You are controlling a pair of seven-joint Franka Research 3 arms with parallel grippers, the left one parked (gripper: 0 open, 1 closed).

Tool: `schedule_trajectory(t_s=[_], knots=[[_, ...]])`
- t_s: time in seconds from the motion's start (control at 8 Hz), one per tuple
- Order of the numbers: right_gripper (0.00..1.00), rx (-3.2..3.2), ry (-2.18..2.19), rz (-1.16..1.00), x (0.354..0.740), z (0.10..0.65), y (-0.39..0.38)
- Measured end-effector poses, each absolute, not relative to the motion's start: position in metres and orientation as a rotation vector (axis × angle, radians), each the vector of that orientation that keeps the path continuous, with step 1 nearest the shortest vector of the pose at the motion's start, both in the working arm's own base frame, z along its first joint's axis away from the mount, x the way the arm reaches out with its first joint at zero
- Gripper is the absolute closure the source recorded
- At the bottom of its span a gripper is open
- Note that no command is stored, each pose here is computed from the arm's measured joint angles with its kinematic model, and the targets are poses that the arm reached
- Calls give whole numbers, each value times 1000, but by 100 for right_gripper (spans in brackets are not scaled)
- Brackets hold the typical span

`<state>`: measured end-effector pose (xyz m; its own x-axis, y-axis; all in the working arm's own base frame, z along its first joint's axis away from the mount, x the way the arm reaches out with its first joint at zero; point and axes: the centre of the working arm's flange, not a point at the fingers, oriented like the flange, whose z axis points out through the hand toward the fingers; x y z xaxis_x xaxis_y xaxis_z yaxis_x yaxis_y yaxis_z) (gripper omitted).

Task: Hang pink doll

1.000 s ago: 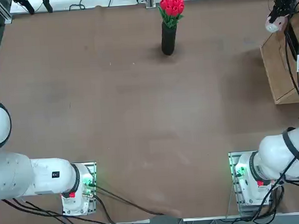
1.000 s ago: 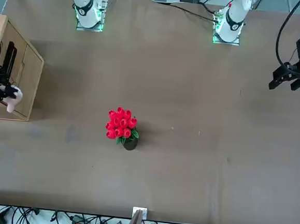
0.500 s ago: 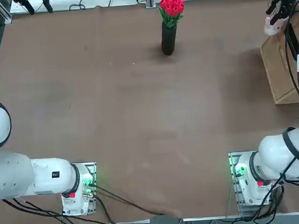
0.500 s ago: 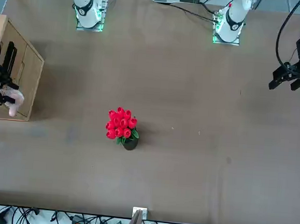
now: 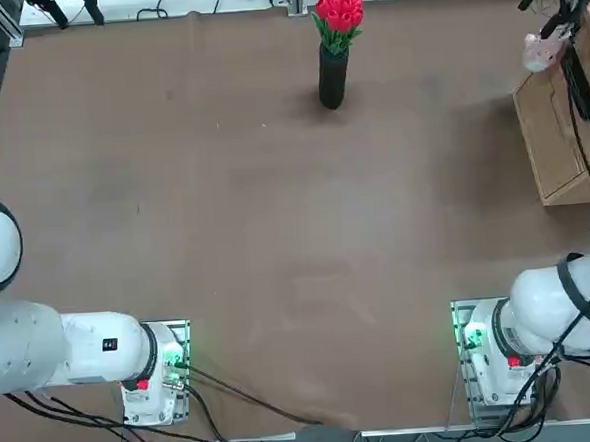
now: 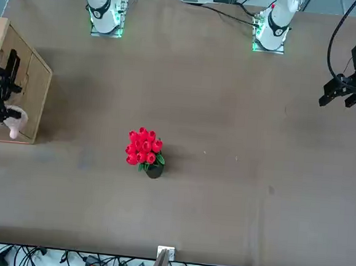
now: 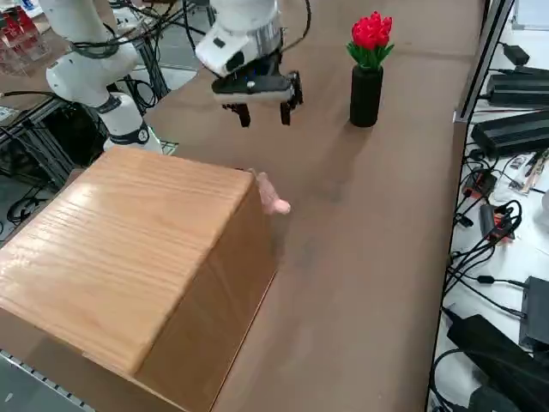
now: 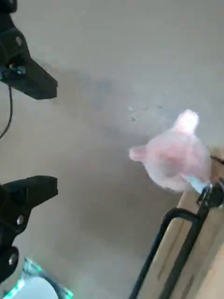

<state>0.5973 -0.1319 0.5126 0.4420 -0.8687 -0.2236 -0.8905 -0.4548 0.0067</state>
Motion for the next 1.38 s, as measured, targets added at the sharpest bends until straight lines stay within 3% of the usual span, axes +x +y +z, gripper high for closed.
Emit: schedule_trajectory(t_s=[0.75,1.0,1.38], knots=[[0,-3083,351,258,601,542,-10],[0,-3108,56,171,582,568,23],[0,-3120,-32,12,534,597,38]])
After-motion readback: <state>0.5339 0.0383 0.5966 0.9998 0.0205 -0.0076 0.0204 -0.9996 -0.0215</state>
